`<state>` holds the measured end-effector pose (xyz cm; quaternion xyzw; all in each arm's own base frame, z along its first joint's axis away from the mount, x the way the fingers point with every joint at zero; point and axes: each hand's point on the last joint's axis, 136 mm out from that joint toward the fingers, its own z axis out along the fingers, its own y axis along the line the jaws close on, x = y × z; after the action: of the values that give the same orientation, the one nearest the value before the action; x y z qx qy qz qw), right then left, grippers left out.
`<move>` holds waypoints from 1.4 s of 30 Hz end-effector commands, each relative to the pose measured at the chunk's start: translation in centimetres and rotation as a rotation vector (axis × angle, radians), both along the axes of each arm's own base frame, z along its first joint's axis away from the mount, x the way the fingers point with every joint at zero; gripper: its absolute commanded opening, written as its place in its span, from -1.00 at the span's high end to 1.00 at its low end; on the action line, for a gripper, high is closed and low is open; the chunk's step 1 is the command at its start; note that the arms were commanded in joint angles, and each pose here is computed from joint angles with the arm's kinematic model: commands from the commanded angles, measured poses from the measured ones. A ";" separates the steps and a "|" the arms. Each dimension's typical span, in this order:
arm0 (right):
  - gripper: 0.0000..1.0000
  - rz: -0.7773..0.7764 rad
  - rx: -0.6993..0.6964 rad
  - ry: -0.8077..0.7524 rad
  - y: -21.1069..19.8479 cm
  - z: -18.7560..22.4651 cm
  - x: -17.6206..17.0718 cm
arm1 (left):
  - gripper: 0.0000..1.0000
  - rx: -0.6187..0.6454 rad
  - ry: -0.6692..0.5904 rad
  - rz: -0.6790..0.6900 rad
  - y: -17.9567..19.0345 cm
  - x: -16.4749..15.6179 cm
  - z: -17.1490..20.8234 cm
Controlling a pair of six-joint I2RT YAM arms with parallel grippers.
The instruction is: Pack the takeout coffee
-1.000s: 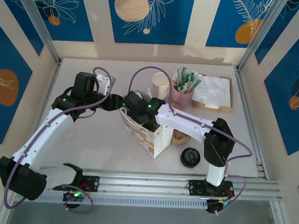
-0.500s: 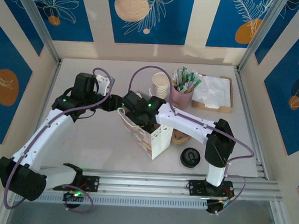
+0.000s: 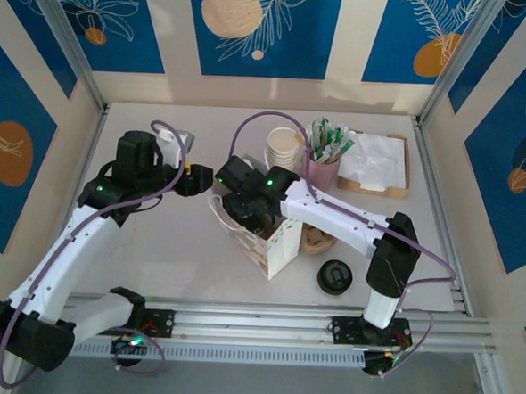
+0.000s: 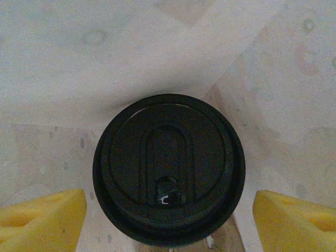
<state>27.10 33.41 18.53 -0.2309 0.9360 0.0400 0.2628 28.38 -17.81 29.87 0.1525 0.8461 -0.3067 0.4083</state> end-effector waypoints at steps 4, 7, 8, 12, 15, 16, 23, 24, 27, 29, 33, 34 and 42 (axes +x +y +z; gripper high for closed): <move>-0.69 0.006 0.098 -0.063 0.1 5.3 -0.6 | -0.31 -0.034 -0.049 -0.013 -0.3 -0.4 0.9; -0.74 0.006 0.099 -0.084 -0.2 6.3 -0.5 | -0.34 -0.031 -0.054 0.000 -0.1 -0.3 0.8; -0.75 0.007 0.101 -0.089 -0.2 6.6 -0.6 | -0.36 -0.031 -0.056 0.002 -0.1 -0.3 0.8; -0.78 0.020 0.126 -0.117 0.0 8.0 -0.8 | -0.39 -0.027 -0.064 0.015 0.2 -0.3 0.7; -0.77 0.028 0.148 -0.143 0.2 9.4 -0.9 | -0.41 -0.020 -0.069 0.032 0.5 -0.2 0.7; -0.77 0.028 0.158 -0.152 0.2 9.9 -1.0 | -0.41 -0.019 -0.073 0.036 0.5 -0.2 0.7; -0.66 0.049 0.214 -0.183 0.2 12.3 -1.7 | -0.43 -0.009 -0.079 0.072 1.2 -0.2 0.6; -0.63 0.050 0.212 -0.183 0.1 12.3 -1.8 | -0.42 -0.008 -0.078 0.073 1.2 -0.2 0.5; -0.53 0.057 0.199 -0.190 -0.1 12.4 -2.3 | -0.42 -0.003 -0.069 0.077 1.3 -0.1 0.2; -0.51 0.061 0.199 -0.194 -0.2 12.7 -2.6 | -0.42 -0.002 -0.066 0.078 1.3 -0.1 0.1; -0.50 0.072 0.204 -0.207 -0.4 13.6 -3.1 | -0.42 -0.004 -0.058 0.081 1.3 0.0 0.0; -0.50 0.073 0.210 -0.212 -0.5 13.9 -3.1 | -0.42 -0.002 -0.055 0.082 1.3 0.0 -0.1; -0.50 0.115 0.298 -0.238 -0.4 16.4 -4.4 | -0.42 0.008 -0.044 0.092 1.4 0.0 -0.4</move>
<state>23.50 33.29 31.85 -0.2460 0.8846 0.1332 0.3731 28.43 -16.40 29.90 0.1253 0.8407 -0.2842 0.4436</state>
